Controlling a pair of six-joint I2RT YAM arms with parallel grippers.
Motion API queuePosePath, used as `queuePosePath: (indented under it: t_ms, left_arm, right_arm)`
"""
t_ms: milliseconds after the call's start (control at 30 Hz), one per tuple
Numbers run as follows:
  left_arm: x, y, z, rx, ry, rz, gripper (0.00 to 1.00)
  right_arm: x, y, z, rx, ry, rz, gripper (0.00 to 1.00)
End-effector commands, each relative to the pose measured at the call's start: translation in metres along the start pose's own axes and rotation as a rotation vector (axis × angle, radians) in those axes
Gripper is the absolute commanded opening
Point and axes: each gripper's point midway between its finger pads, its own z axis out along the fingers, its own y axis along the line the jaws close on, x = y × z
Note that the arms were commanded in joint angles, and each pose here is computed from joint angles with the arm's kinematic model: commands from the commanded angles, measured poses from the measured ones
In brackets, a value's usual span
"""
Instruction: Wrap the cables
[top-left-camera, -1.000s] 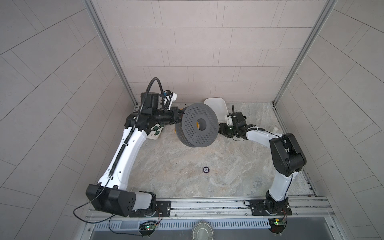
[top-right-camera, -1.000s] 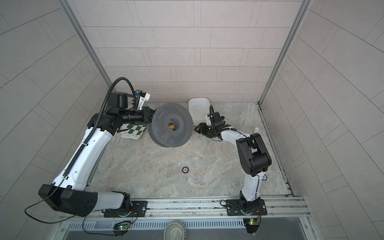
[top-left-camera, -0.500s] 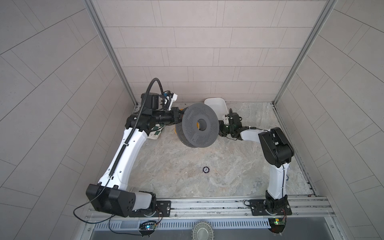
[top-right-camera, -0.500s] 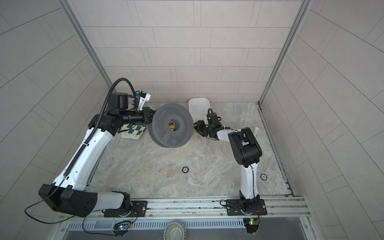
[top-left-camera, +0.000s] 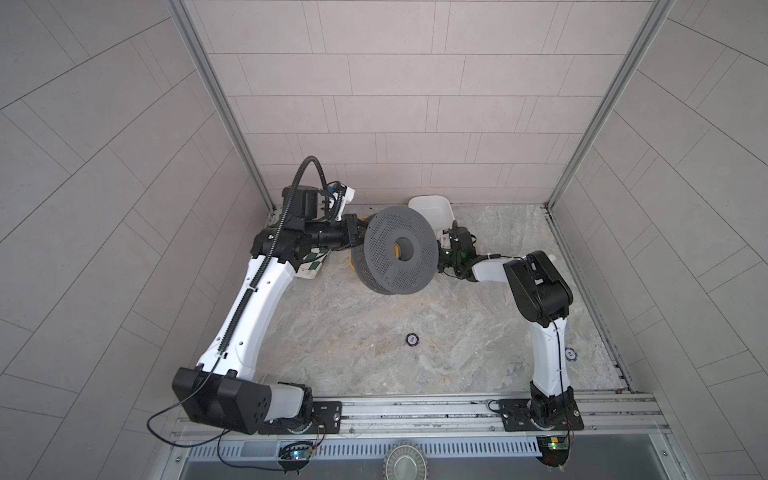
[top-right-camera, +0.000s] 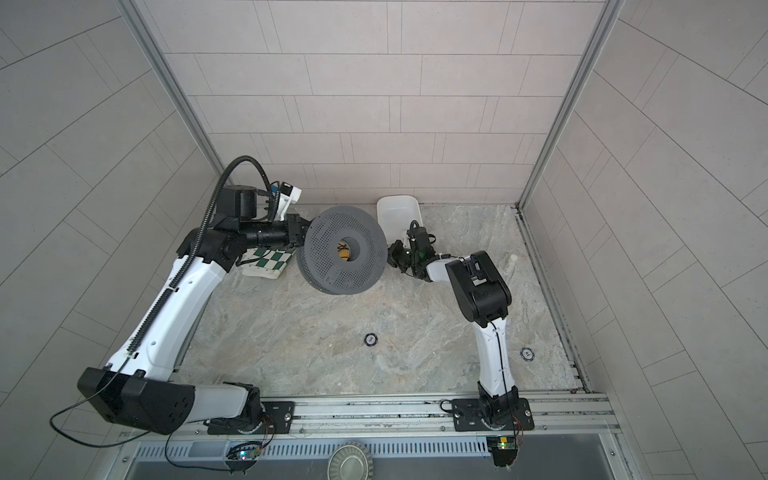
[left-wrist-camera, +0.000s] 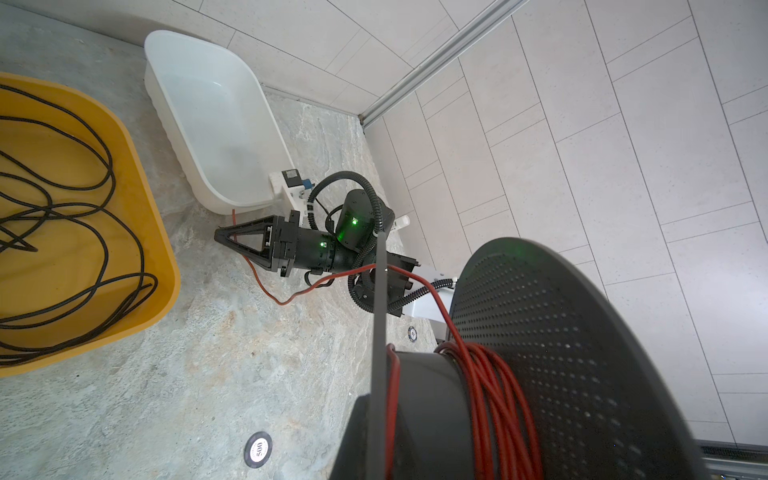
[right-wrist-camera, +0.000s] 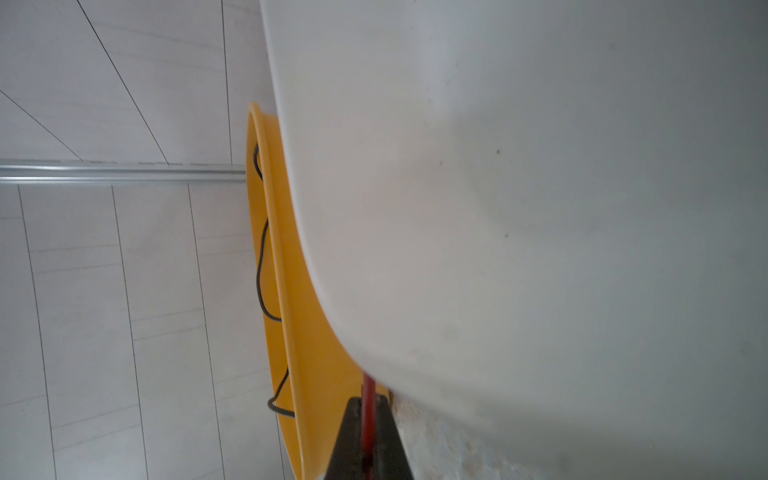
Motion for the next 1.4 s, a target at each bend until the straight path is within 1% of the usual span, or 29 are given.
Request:
queuePosePath:
  t_ms: [0,100,267,533,633,833,933,967,1033,1133,1367]
  left_arm:
    - [-0.008,-0.018,-0.012,0.034,-0.052,0.049,0.00]
    - [-0.014,-0.010,-0.012,-0.007,-0.077,0.028,0.00]
    - [-0.027,0.000,-0.011,-0.069,-0.128,0.002,0.00]
    - [-0.032,0.012,-0.010,-0.100,-0.118,-0.033,0.00]
    - [-0.036,0.022,-0.010,-0.143,-0.128,-0.054,0.00]
    - [-0.059,0.044,-0.008,-0.228,-0.225,-0.147,0.00]
    - [-0.069,0.052,-0.007,-0.252,-0.279,-0.177,0.00]
    - [-0.072,0.054,-0.007,-0.258,-0.298,-0.205,0.00]
    - [-0.075,0.062,-0.006,-0.287,-0.321,-0.214,0.00]
    - [-0.076,0.070,0.001,-0.319,-0.328,-0.222,0.00]
    - [-0.065,0.081,0.028,-0.396,-0.303,-0.182,0.00]
  right_arm:
    - [-0.006,0.016,-0.013,-0.060,-0.049,-0.019,0.00]
    - [-0.007,0.015,-0.028,-0.060,-0.073,-0.031,0.00]
    - [0.000,0.009,-0.056,-0.014,-0.103,-0.076,0.00]
    - [0.008,0.008,-0.102,0.107,-0.152,-0.190,0.00]
    - [0.010,0.012,-0.121,0.158,-0.182,-0.245,0.00]
    - [0.018,0.027,-0.163,0.285,-0.247,-0.411,0.00]
    - [0.025,0.041,-0.179,0.330,-0.263,-0.512,0.00]
    - [0.030,0.046,-0.183,0.349,-0.263,-0.553,0.00]
    - [0.037,0.058,-0.188,0.381,-0.260,-0.635,0.00]
    - [0.049,0.079,-0.194,0.407,-0.258,-0.749,0.00]
    - [0.084,0.141,-0.196,0.387,-0.266,-1.014,0.00]
